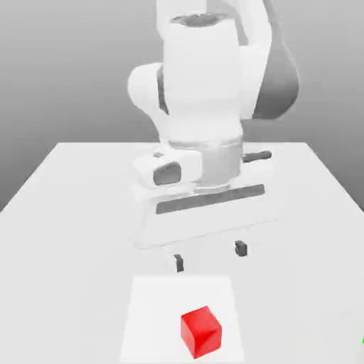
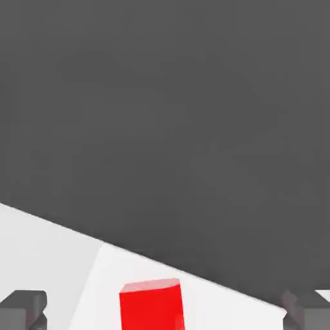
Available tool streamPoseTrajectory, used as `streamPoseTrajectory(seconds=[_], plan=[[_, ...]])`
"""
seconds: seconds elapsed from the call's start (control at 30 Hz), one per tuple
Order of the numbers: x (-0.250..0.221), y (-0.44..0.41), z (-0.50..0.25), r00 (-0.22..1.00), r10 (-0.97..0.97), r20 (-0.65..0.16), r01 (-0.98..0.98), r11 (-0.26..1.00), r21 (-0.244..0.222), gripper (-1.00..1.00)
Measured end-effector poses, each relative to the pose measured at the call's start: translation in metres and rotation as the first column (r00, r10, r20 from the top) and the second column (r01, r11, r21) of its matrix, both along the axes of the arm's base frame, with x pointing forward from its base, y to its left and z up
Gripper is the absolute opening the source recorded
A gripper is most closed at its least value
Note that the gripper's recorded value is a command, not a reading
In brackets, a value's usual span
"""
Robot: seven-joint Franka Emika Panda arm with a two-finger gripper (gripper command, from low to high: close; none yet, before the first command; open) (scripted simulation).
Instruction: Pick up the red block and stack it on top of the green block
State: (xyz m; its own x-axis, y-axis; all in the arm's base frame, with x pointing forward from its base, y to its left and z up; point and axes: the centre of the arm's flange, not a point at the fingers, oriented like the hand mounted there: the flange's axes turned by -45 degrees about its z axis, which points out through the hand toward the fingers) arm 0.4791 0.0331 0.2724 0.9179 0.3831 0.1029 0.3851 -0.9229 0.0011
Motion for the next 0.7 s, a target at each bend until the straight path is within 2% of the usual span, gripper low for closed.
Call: streamPoseTrajectory(seconds=[0.1, 0.27, 0.3, 0.5, 0.7], plan=[[-0.012, -0.001, -0.053, 0.996, 0.041, -0.075, -0.044, 0.999, -0.031, 0.0], [-0.016, -0.002, -0.119, 0.994, 0.053, -0.094, -0.057, 0.998, -0.039, 0.0], [-0.016, -0.002, -0.126, 0.994, 0.053, -0.095, -0.057, 0.998, -0.039, -1.0], [-0.017, -0.002, -0.129, 0.994, 0.053, -0.096, -0.057, 0.998, -0.039, -1.0], [-0.016, 0.0, -0.071, 0.994, 0.054, -0.096, -0.058, 0.998, -0.039, -1.0]])
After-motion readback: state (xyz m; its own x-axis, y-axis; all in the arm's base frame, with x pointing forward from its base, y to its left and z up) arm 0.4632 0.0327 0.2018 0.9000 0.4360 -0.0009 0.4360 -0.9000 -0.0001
